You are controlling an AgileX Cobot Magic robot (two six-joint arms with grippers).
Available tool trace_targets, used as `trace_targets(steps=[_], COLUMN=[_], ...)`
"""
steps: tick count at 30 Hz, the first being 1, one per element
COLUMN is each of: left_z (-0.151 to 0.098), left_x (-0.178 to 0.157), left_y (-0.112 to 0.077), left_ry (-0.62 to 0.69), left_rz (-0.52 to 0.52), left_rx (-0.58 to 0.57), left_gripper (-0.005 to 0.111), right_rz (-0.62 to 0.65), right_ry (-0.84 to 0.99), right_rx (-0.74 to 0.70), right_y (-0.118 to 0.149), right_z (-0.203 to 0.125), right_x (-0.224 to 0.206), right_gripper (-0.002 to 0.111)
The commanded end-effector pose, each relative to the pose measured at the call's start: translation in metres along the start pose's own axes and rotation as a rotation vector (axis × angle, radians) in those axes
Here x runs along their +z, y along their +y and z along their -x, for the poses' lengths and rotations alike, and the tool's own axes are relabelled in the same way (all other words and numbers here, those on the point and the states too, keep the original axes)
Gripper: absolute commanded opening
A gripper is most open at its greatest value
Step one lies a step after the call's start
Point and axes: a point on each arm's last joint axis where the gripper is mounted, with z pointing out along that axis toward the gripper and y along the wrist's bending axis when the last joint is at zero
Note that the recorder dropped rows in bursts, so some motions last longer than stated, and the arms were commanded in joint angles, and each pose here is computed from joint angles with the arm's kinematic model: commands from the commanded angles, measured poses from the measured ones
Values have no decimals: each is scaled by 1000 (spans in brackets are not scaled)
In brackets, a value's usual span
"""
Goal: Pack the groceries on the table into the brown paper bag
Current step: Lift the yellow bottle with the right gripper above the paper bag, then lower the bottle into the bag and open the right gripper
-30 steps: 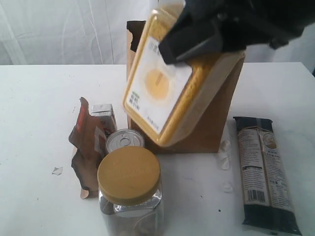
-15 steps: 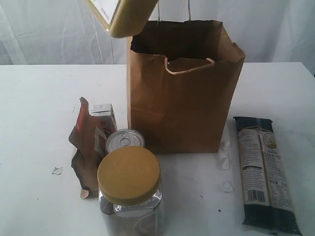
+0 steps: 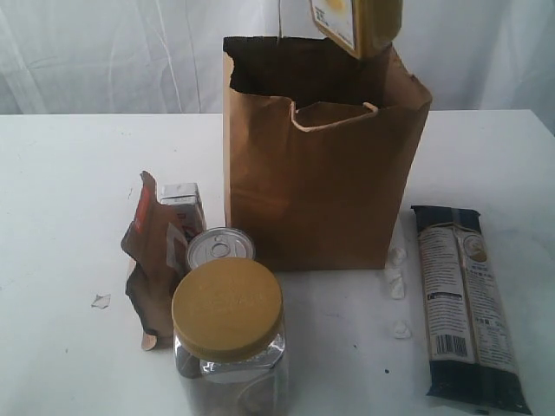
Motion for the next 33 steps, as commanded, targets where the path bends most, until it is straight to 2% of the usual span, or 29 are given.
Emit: trace_targets(steps=[1, 6, 14, 26, 33], left_z=[-1, -1, -1, -1, -1], left_x=[0, 0, 0, 0, 0], left_y=[0, 0, 0, 0, 0], left_ry=[-1, -1, -1, -1, -1], left_rz=[3, 3, 3, 3, 3], left_rx=[-4, -4, -4, -4, -4], left_gripper=[0, 0, 0, 0, 0], right_rz=[-56, -29, -5, -34, 10], right_ry=[-41, 57, 138, 160, 175], right_rx=[-31, -63, -86, -133, -61], right_y=[-5, 10, 23, 23, 29], right_z=[5, -6, -19, -22, -24], right_x=[7, 45, 73, 80, 83], right_gripper=[0, 0, 0, 0, 0])
